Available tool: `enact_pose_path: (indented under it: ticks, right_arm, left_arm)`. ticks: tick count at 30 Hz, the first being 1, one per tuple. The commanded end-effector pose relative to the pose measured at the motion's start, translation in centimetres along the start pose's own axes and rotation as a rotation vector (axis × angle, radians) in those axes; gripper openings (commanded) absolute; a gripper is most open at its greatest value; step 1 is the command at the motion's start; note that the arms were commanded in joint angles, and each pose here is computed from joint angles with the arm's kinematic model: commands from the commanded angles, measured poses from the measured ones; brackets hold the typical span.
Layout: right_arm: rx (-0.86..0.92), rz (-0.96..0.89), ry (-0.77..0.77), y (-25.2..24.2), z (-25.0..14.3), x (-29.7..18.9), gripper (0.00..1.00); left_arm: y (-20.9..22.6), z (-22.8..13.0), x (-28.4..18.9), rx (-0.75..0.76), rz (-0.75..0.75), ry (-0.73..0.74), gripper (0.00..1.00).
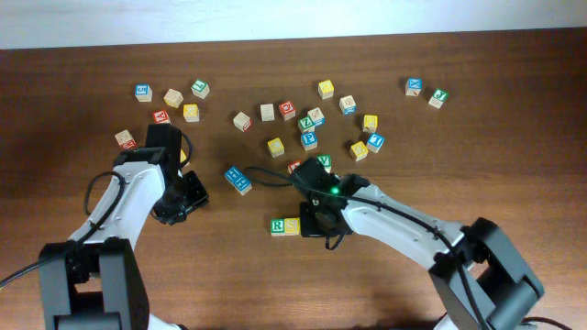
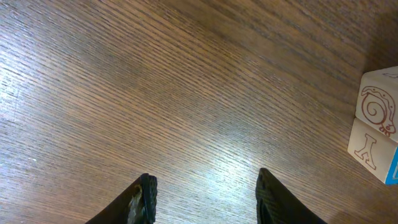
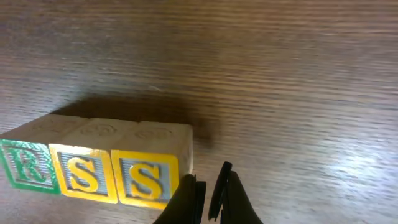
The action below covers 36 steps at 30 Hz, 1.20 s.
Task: Spell out RSS
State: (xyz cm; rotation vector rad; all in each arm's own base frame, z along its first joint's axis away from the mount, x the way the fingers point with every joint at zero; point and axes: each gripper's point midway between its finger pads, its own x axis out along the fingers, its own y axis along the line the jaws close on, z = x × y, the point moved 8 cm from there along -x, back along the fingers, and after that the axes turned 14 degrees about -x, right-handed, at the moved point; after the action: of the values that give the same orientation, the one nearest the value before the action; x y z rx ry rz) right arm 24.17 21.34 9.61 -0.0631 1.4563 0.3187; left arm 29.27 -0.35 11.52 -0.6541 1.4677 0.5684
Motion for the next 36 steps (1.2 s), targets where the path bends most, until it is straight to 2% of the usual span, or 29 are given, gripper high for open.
enact_pose_path:
  ticks: [1,7,12,13,14,15,16,17,18,20,22,25,27,34,36]
  right_arm:
    - [-0.015,0.034,0.025,0.2,-0.2,0.8,0.04]
    - [-0.006,-0.003,0.034,-0.4,-0.3,0.6,0.04]
    - [0.051,-0.076,0.061,-4.6,1.3,-3.4,0.04]
    - [0.055,-0.072,0.046,-5.2,1.5,-5.0,0.04]
    - [0.051,-0.069,0.028,-5.6,1.4,-7.3,0.04]
    - [0.055,-0.065,0.005,-5.7,1.0,-9.3,0.04]
    - [0.057,-0.059,-0.015,-5.8,0.3,-11.1,0.05]
    - [0.054,-0.048,-0.053,-5.8,-1.3,-13.9,0.10]
    - [0.051,-0.040,-0.084,-6.0,-2.9,-16.0,0.25]
    - [0.049,-0.040,-0.173,-6.9,-7.7,-20.7,0.98]
    - [0.050,-0.014,-0.255,-7.4,-10.9,-23.1,0.98]
    - [0.027,0.098,-0.328,-7.0,-13.3,-24.8,0.98]
    - [0.018,0.139,-0.339,-6.8,-13.8,-25.1,0.98]
    - [0.025,0.112,-0.306,-7.0,-14.2,-24.8,0.98]
    - [0.084,0.081,-0.310,-7.4,-14.2,-24.8,0.98]
  left_arm:
    - [0.0,0.2,-0.6,0.013,-0.007,-0.017,0.44]
    - [0.0,0.2,-0.6,0.013,-0.007,-0.017,0.44]
    - [0.1,0.2,-0.6,0.012,-0.004,-0.015,0.45]
    - [0.1,0.2,-0.6,0.012,-0.004,-0.015,0.50]
    - [0.1,0.2,-0.6,0.012,-0.005,-0.017,0.64]
    - [0.1,0.2,-0.6,0.012,-0.006,-0.017,0.92]
    - [0.0,0.2,-0.6,0.012,-0.007,-0.018,0.99]
    - [0.0,0.2,-0.6,0.013,-0.007,-0.018,0.99]
    - [0.0,0.2,-0.6,0.013,-0.007,-0.018,0.99]
    - [0.0,0.2,-0.6,0.012,-0.007,-0.018,0.99]
    - [0.0,0.2,-0.6,0.012,-0.007,-0.018,0.99]
    - [0.0,0.2,-0.6,0.012,-0.007,-0.018,0.99]
    - [0.0,0.2,-0.6,0.012,-0.007,-0.018,0.99]
    - [0.0,0.2,-0.6,0.012,-0.007,-0.018,0.99]
    - [0.0,0.2,-0.6,0.012,-0.007,-0.018,0.99]
